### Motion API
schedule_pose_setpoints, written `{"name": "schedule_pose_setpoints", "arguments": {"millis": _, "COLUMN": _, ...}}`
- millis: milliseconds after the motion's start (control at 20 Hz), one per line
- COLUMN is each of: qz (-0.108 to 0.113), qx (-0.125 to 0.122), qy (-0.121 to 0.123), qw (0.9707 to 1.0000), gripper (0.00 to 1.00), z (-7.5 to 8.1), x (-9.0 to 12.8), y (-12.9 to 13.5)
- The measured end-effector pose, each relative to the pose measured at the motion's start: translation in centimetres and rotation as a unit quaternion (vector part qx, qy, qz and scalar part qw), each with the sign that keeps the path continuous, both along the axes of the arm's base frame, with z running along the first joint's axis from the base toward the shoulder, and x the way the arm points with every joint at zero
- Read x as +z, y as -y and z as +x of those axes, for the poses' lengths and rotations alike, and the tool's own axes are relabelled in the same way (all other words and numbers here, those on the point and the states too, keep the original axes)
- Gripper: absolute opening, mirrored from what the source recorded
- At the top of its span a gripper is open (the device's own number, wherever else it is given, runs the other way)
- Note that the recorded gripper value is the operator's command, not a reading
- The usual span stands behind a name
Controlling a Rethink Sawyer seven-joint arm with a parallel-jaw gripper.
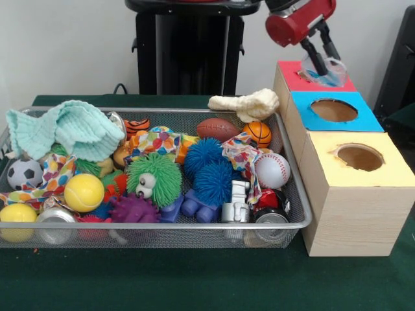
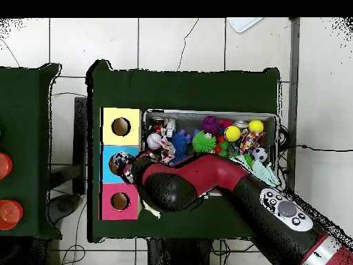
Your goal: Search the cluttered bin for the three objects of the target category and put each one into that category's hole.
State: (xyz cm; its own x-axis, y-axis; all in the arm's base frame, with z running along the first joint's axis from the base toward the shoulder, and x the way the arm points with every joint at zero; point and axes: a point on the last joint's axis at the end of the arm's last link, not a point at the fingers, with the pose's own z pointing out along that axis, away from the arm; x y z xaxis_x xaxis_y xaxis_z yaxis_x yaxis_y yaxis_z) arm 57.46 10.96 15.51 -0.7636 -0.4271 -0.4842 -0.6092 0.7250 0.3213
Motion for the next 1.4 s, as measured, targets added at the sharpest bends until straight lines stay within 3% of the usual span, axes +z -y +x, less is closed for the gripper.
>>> {"name": "schedule_pose_setpoints", "arguments": {"millis": 200, "qz": 0.007, "qx": 0.009, "qy": 0.019, "qw": 0.9997, "gripper": 0.00, "z": -0.5, "x": -0.2, "y": -2.7}}
{"name": "schedule_pose_setpoints", "arguments": {"millis": 550, "qz": 0.011, "qx": -0.001, "qy": 0.045, "qw": 0.9989, "gripper": 0.00, "z": -0.5, "x": -1.2, "y": -4.5}}
{"name": "schedule_pose_setpoints", "arguments": {"millis": 1400, "qz": -0.005, "qx": -0.009, "qy": 0.047, "qw": 0.9988, "gripper": 0.00, "z": -0.7, "x": -2.0, "y": -3.1}}
